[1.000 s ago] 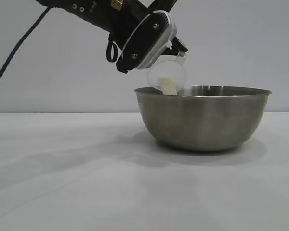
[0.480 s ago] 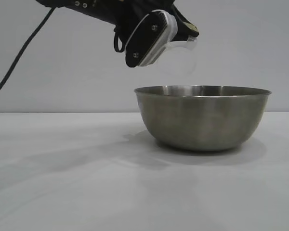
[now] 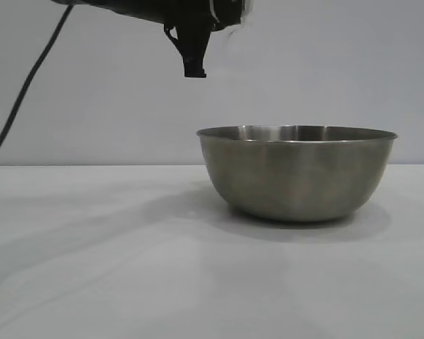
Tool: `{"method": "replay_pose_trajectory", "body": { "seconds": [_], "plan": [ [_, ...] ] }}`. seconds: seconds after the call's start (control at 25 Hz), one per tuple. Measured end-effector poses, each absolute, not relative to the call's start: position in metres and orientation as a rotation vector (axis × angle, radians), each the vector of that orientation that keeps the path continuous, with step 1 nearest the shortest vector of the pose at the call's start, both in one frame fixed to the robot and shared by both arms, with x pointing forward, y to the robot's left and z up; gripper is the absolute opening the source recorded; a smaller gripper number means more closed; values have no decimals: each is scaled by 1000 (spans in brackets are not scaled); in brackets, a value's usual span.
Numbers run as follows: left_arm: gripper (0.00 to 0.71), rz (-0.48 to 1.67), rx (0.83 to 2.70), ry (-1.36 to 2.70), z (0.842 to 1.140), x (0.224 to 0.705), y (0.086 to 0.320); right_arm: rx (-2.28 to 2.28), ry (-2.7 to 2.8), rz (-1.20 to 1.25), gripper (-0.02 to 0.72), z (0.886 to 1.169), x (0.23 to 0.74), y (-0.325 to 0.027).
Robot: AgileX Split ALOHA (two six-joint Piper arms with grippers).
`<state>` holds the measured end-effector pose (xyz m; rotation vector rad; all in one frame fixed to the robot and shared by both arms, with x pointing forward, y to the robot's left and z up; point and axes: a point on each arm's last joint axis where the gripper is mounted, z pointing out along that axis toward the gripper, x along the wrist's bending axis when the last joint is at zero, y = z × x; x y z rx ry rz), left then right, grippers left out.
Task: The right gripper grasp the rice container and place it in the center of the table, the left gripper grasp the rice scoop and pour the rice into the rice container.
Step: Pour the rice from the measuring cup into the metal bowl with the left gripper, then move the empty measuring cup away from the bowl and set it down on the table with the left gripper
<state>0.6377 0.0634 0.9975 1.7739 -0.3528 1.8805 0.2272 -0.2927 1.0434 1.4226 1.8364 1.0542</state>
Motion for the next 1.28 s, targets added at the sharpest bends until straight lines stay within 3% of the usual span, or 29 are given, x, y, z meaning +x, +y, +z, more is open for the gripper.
{"method": "replay_pose_trajectory", "body": {
  "seconds": [0.56,1.0,1.28],
  "plan": [
    [0,1535,1703,849,981,662,126,1423,1836,1054,428,1043,227,-293],
    [0,1316,1588,1290,960,676,187,1423,1836,1054,428,1043,227,-293],
    [0,1318,1609,1330,918,642,207,1423,1836,1054,428,1043,227,-293]
  ]
}}
